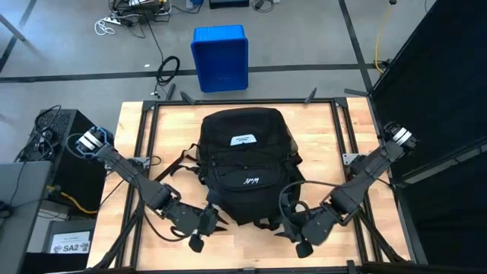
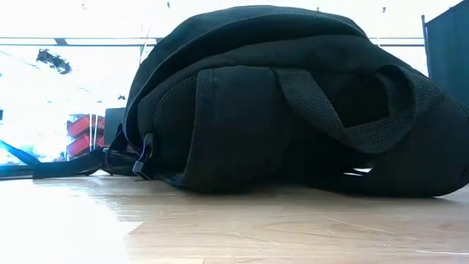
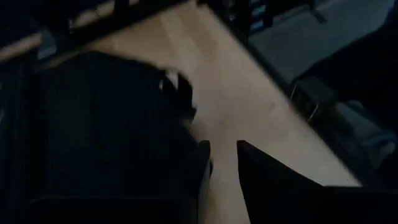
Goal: Unpack backpack
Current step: Close the black backpack
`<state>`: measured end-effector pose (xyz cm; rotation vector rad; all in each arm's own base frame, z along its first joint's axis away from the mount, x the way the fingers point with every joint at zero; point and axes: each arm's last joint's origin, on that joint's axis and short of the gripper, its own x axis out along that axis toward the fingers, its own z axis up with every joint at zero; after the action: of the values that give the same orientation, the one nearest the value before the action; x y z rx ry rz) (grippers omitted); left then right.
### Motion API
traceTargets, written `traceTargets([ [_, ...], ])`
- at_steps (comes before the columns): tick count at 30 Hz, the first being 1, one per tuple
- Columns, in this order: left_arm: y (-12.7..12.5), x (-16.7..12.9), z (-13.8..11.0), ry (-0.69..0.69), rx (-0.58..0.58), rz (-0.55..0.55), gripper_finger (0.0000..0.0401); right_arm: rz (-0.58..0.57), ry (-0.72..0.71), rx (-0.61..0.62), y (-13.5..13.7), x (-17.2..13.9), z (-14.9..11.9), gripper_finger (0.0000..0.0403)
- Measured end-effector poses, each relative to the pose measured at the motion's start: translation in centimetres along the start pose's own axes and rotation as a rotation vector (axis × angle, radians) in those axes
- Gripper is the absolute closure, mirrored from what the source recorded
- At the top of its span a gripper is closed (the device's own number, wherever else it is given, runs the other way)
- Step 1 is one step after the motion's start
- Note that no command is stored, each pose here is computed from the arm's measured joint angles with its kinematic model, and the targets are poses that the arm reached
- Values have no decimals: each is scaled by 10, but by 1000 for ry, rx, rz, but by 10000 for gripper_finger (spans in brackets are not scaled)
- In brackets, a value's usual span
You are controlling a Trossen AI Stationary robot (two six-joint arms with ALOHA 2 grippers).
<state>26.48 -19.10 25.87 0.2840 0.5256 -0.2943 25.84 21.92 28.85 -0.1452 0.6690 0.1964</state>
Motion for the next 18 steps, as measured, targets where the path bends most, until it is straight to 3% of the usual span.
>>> traceTargets([
  [4, -4, 20, -9, 42, 9, -33, 342, -67, -16, 19, 9, 4, -18, 272],
  [10, 4, 44, -23, 106, -36, -32, 342, -52, -63, 99, 9, 24, -49, 273],
  [14, 16, 49, -26, 128, -48, -3, 342, -89, -19, 158, -1, 35, -70, 273],
  [18, 31, 52, -29, 161, -12, 96, 342, -127, 6, 205, -12, 42, -81, 273],
])
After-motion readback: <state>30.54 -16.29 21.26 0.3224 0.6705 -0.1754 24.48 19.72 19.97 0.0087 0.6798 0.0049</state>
